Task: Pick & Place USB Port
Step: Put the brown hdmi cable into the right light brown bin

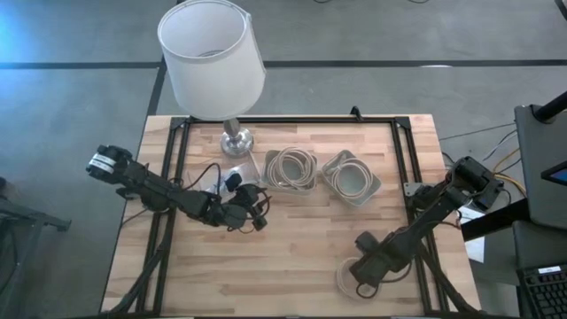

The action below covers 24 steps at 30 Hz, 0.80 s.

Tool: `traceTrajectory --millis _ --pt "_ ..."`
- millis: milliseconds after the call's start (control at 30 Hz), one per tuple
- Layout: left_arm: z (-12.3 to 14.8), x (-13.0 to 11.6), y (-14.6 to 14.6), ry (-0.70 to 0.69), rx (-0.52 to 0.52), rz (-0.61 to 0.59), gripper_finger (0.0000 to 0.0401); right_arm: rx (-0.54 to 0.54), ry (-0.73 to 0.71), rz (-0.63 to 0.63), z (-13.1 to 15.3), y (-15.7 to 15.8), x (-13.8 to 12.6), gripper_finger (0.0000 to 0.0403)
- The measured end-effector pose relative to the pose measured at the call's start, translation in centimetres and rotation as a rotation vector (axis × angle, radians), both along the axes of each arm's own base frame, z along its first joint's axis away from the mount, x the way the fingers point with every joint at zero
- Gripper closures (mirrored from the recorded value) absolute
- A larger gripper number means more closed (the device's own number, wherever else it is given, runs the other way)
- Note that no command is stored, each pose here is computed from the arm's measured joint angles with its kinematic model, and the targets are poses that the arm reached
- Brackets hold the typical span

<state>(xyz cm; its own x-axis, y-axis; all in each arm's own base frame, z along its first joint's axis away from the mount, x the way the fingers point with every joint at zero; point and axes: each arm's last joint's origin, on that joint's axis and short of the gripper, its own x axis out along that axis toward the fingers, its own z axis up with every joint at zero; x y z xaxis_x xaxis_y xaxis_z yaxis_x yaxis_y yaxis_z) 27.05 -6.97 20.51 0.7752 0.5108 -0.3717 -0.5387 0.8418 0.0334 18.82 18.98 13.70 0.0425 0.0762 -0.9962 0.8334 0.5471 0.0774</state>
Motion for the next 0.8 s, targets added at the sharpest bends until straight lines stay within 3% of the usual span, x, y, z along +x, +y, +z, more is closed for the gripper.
traceTrajectory --millis 200,367,500,633,733,800 --pt "0.0 0.0 0.0 0.001 0.001 0.000 0.0256 -0.007 -0.008 0.001 0.0 -0.1 0.2 0.0326" --pt "-0.1 0.0 0.0 0.006 0.006 -0.002 0.0256 -0.008 -0.077 0.172 0.8 0.6 1.1 0.0344" --pt "-0.1 0.0 0.0 0.021 0.029 -0.013 0.0256 -0.084 -0.194 0.288 1.9 1.1 2.1 0.0346" --pt "-0.1 0.0 0.0 0.022 0.031 -0.015 0.0256 -0.121 -0.257 0.330 3.8 1.3 3.4 0.0347" --pt "-0.1 0.0 0.0 0.021 0.031 -0.015 0.0256 -0.215 -0.286 0.370 5.9 1.0 4.6 0.0347" --pt "-0.1 0.0 0.0 0.021 0.031 -0.014 0.0256 -0.343 -0.299 0.409 7.4 0.3 5.2 0.0348"
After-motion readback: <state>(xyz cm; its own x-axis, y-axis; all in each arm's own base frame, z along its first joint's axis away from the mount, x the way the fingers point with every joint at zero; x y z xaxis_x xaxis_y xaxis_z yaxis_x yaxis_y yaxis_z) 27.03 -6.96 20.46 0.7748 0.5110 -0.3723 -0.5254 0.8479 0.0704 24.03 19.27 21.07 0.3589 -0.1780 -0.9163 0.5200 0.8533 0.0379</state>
